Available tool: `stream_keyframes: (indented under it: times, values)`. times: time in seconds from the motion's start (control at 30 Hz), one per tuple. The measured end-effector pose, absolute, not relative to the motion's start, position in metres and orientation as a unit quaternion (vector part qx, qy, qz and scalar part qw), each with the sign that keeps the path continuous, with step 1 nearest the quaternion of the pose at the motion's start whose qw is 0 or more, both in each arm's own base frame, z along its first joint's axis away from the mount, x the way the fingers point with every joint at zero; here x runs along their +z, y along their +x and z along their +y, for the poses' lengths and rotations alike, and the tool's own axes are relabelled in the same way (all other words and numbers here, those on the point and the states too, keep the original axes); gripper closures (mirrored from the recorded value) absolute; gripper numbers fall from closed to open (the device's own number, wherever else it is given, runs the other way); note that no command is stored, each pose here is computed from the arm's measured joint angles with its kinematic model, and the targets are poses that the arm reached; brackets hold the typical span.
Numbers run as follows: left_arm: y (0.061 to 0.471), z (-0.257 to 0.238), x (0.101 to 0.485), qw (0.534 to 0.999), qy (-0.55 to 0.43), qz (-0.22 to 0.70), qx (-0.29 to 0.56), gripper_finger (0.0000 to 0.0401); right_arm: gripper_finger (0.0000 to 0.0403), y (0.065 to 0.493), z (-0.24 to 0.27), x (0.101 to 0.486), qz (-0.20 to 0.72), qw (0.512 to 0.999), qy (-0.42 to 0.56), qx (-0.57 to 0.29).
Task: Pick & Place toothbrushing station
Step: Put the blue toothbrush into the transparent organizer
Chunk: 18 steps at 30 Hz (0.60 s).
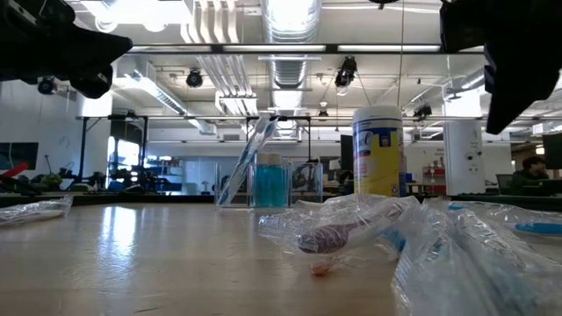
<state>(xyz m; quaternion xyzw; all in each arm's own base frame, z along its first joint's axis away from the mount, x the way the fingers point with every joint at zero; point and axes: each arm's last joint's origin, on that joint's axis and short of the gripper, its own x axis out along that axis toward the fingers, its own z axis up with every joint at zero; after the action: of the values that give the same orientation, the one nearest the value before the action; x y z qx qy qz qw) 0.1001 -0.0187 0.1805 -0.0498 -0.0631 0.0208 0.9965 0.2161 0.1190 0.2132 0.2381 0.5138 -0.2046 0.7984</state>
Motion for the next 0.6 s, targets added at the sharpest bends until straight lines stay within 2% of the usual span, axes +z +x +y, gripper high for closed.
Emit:
stream_keyframes:
  times: [0.2,0.4,0.6]
  values:
    - [0.100,-0.019,0.181,0.996,-0.051,-0.064,0.019,0.0393,0.0272,0.244,0.154,0.196,0.555,0.774,0.227,-0.203]
    - [0.100,-0.019,0.181,0.996,-0.057,-0.065,0.014,0.0392,0.0177,0.266,0.167,0.174,0.589,0.746,0.208,-0.230]
    - [0.100,-0.019,0.181,0.996,-0.057,-0.065,0.013,0.0390,0.0139,0.271,0.166,0.158,0.602,0.723,0.202,-0.273]
